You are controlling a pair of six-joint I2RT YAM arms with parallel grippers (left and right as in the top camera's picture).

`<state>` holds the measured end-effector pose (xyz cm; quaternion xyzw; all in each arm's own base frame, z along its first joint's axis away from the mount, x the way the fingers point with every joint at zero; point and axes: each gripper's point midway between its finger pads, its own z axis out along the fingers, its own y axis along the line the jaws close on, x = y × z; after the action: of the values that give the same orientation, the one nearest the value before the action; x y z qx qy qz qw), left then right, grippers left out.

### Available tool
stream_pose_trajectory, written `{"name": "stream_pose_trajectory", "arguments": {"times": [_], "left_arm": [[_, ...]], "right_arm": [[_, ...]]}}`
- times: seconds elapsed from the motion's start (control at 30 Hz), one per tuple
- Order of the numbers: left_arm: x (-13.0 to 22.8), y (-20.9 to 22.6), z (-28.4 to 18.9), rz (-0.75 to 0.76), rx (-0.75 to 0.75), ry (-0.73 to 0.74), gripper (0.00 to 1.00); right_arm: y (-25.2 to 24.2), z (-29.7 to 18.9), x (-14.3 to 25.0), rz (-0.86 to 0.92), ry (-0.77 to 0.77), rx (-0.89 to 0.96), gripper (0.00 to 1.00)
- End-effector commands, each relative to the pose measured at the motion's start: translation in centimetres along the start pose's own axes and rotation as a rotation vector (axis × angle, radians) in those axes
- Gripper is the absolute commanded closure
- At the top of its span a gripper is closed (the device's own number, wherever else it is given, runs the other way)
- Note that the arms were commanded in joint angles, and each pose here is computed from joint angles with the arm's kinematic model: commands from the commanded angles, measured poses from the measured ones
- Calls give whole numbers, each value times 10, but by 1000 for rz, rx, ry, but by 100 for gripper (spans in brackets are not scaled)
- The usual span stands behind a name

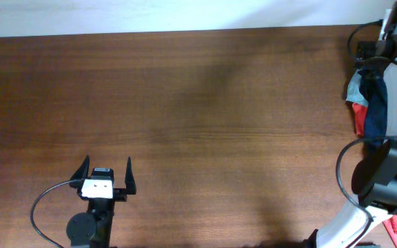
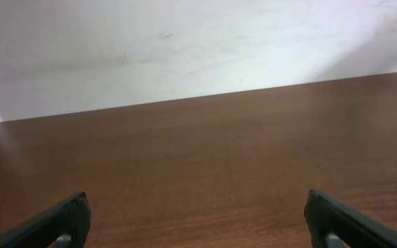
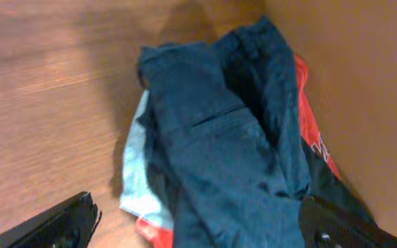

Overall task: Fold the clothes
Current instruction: 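Reach the right gripper to the clothes pile at the right edge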

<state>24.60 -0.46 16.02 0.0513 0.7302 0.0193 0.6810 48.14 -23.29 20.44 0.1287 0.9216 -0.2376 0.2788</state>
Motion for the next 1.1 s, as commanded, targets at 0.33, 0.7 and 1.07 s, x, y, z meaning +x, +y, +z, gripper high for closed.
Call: {"name": "stream_pose_trajectory", "arguments": {"times": [0.33,0.7,1.07], "left_arm": [[1,-3,0,2,11,-5,1],[1,-3,0,2,11,-5,1],[1,-3,0,2,11,-5,1]], "right_arm": [[24,79,-2,-116,-30,-26,1],[12,111,13,-145,3,-1,92],[-31,13,-49,-95,-167,105,96]]}}
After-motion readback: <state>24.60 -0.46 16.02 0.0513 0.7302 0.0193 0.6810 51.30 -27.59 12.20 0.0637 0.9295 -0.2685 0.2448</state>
